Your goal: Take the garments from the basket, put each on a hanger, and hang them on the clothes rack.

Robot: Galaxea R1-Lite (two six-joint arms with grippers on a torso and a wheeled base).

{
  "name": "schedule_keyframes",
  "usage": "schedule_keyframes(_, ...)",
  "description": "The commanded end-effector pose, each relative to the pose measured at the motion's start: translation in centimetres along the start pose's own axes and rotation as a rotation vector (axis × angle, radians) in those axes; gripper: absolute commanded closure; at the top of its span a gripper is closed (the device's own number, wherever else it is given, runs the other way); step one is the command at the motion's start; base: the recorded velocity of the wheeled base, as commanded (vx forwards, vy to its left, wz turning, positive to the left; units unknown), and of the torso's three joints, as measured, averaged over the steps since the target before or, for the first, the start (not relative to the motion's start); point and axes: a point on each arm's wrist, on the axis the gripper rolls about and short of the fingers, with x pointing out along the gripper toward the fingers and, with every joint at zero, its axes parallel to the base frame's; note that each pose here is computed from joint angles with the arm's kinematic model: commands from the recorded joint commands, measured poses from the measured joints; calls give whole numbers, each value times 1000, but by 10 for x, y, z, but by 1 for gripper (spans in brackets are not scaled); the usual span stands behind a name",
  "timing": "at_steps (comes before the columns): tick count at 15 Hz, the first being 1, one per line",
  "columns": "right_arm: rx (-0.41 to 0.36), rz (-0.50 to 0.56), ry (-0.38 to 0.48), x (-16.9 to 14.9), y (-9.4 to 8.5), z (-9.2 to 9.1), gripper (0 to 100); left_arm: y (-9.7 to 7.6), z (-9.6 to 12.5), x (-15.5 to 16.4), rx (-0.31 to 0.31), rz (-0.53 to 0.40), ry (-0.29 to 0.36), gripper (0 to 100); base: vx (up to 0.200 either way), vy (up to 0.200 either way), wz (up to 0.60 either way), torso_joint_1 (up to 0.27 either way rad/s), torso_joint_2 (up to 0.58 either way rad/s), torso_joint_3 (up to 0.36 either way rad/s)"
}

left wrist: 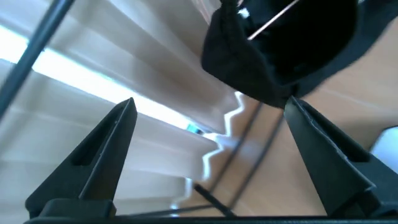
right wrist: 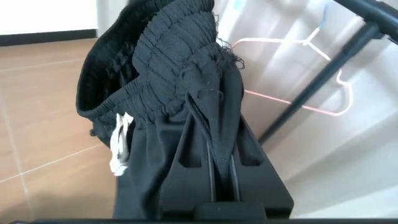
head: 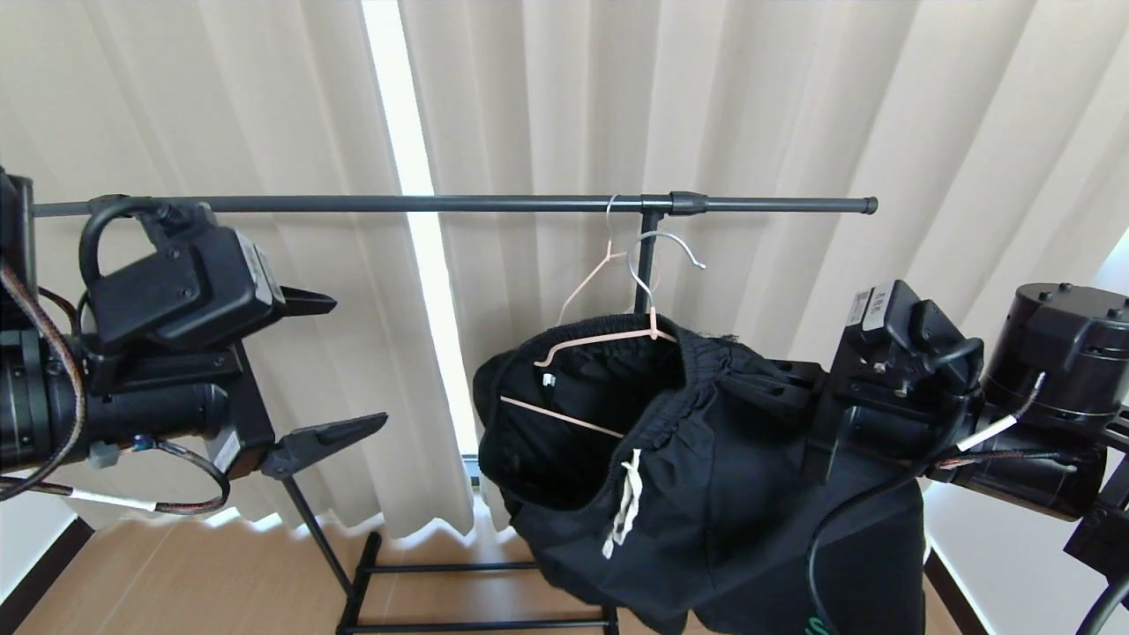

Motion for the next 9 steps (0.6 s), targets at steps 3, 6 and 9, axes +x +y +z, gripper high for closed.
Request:
schedule_keyframes(3, 4, 102, -43, -11, 1, 1, 100, -14, -30, 3, 57, -68, -34, 0, 0, 0, 0, 0, 0, 0)
schedule_keyframes(6, 71, 201, -71, -14, 3, 1, 100, -17, -39, 7, 88, -88, -8, 0, 0, 0, 0, 0, 0, 0)
schedule_keyframes(9, 102, 265, -91, -15, 5, 3, 100, -32, -36, 16, 112, -167, -33, 0, 0, 0, 0, 0, 0, 0)
